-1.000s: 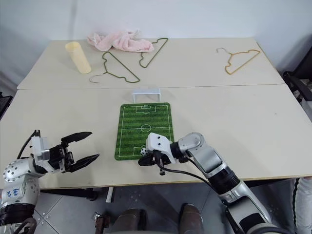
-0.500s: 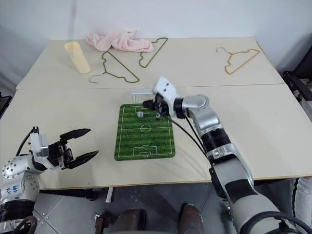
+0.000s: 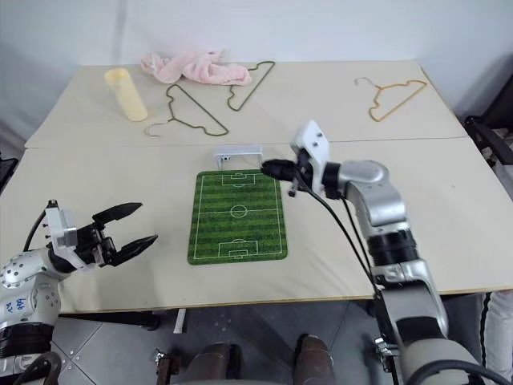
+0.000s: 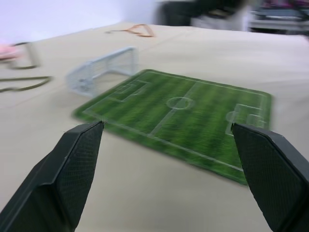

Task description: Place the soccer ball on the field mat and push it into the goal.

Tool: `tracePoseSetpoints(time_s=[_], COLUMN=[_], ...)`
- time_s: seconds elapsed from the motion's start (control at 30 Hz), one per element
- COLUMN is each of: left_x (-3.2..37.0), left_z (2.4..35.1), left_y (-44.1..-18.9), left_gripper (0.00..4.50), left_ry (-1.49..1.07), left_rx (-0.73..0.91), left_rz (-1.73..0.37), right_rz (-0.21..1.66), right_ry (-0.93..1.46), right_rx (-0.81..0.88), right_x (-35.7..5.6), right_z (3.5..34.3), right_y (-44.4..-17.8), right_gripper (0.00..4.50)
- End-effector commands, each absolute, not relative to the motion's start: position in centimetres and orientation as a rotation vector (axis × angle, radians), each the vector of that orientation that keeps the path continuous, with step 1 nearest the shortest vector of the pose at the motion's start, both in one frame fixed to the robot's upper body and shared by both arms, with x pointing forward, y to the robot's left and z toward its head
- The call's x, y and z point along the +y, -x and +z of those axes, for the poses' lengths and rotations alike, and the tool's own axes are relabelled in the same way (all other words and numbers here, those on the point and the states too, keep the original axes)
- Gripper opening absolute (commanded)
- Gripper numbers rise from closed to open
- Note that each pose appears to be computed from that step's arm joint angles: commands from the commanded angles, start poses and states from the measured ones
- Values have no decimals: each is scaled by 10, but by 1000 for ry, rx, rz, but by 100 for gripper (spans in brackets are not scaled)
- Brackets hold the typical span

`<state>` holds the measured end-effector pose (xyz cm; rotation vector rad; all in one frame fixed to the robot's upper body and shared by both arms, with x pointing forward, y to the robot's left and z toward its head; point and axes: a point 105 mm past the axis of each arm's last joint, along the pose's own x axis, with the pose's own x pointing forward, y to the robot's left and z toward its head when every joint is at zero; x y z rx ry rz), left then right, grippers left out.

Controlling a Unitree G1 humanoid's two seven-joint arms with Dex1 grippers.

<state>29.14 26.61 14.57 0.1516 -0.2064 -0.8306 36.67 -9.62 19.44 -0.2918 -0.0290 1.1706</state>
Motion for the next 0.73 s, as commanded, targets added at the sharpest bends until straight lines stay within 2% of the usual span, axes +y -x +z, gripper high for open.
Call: tracePoseSetpoints(time_s=[0.03, 0.2, 0.3, 0.53, 0.73], left_x=[287, 311, 319, 335, 336], left_z=[157, 158, 154, 147, 150], left_y=[-299, -291, -282, -262, -257], left_gripper=[450, 450, 450, 450, 450], left_ry=[-159, -108, -108, -102, -136], left_rx=[-221, -251, -242, -213, -198], left_rz=[-674, -567, -540, -480, -466], right_rz=[1165, 1165, 1145, 1171, 1070], right_ry=[312, 383, 345, 368, 354], right_rx=[-67, 58, 57, 54, -4], right_x=[-127, -181, -201, -228, -235], right_z=[191, 148, 143, 137, 145], right_y=[-363, -353, -352, -340, -344], right_gripper=[162, 336, 441, 449, 449])
